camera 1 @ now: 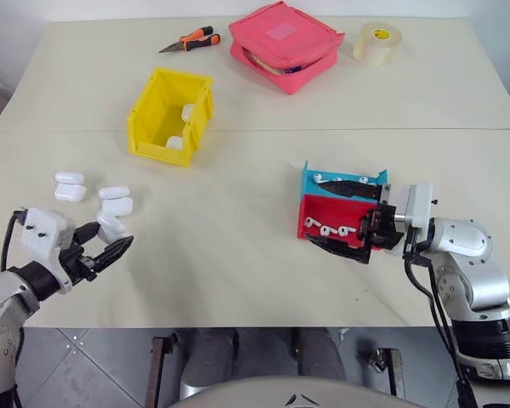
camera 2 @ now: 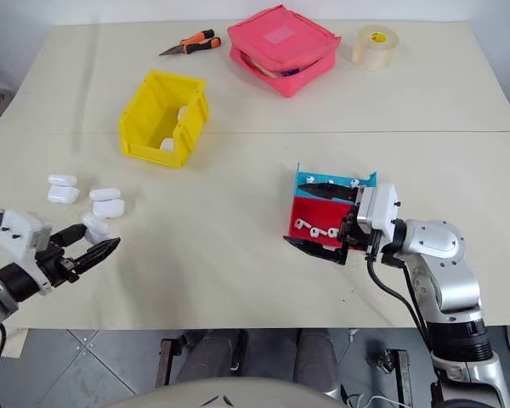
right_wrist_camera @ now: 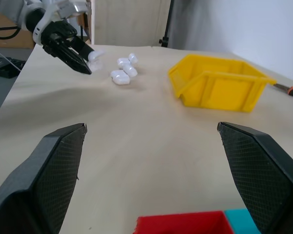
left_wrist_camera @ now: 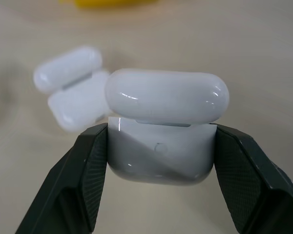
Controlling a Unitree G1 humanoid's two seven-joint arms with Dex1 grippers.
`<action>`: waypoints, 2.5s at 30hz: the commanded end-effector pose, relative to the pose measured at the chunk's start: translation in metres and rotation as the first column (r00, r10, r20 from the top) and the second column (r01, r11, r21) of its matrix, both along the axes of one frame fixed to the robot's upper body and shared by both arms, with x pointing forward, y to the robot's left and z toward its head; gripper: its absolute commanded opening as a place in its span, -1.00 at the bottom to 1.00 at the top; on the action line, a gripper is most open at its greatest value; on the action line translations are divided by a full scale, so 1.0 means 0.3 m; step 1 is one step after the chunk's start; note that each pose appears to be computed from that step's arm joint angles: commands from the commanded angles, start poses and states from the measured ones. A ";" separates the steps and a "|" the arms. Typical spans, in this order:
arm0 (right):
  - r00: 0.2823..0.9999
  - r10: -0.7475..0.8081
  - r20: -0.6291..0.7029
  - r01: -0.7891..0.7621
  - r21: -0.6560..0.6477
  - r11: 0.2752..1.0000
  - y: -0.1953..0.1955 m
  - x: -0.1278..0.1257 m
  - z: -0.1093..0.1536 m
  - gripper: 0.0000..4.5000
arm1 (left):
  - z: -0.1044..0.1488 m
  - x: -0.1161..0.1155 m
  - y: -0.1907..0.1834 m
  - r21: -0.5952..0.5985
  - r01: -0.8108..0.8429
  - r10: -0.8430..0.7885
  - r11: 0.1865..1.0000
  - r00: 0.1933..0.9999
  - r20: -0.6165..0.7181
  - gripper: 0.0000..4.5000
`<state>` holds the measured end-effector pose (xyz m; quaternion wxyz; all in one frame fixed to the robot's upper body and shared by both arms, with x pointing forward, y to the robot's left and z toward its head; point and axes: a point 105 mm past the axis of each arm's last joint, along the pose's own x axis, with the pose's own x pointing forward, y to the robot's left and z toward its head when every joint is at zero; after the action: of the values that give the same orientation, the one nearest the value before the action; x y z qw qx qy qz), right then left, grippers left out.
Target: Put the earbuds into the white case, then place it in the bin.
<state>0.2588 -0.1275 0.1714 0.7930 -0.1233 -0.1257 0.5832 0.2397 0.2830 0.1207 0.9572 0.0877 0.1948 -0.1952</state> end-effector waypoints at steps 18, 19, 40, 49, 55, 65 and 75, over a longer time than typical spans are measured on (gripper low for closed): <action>0.999 0.013 0.035 -0.013 -0.002 1.000 0.012 -0.020 0.041 1.00 | -0.039 -0.009 0.077 0.167 -0.051 0.116 0.985 0.907 -0.404 0.99; 0.999 0.016 0.034 -0.016 -0.003 1.000 0.012 -0.021 0.042 1.00 | -0.037 -0.012 0.076 0.173 -0.042 0.112 0.984 0.902 -0.416 0.99; 0.998 0.060 0.013 -0.060 -0.011 0.998 0.031 -0.022 0.054 1.00 | -0.066 -0.070 0.020 0.187 -0.043 0.134 0.981 0.852 -0.505 0.99; 0.998 0.059 0.014 -0.059 -0.007 0.998 0.034 -0.017 0.055 1.00 | -0.069 -0.043 0.001 0.152 -0.040 0.106 0.988 0.886 -0.452 0.04; 0.998 0.064 0.006 -0.064 -0.012 0.998 0.032 -0.019 0.053 1.00 | -0.075 -0.038 -0.006 0.142 -0.039 0.097 0.989 0.900 -0.425 0.04; 0.996 0.082 -0.033 -0.084 -0.032 0.996 0.021 -0.027 0.054 1.00 | -0.025 -0.042 -0.029 0.188 -0.026 0.098 0.982 0.918 -0.383 0.84; 0.992 0.118 -0.052 -0.120 -0.043 0.992 0.031 -0.021 0.074 1.00 | 0.045 -0.010 -0.072 0.200 0.036 0.051 0.979 0.909 -0.415 0.99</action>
<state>0.2595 -0.1227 0.1831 0.7711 -0.1119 -0.0810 0.6216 0.2376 0.2641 0.1331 0.8830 0.1353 0.4115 -0.1805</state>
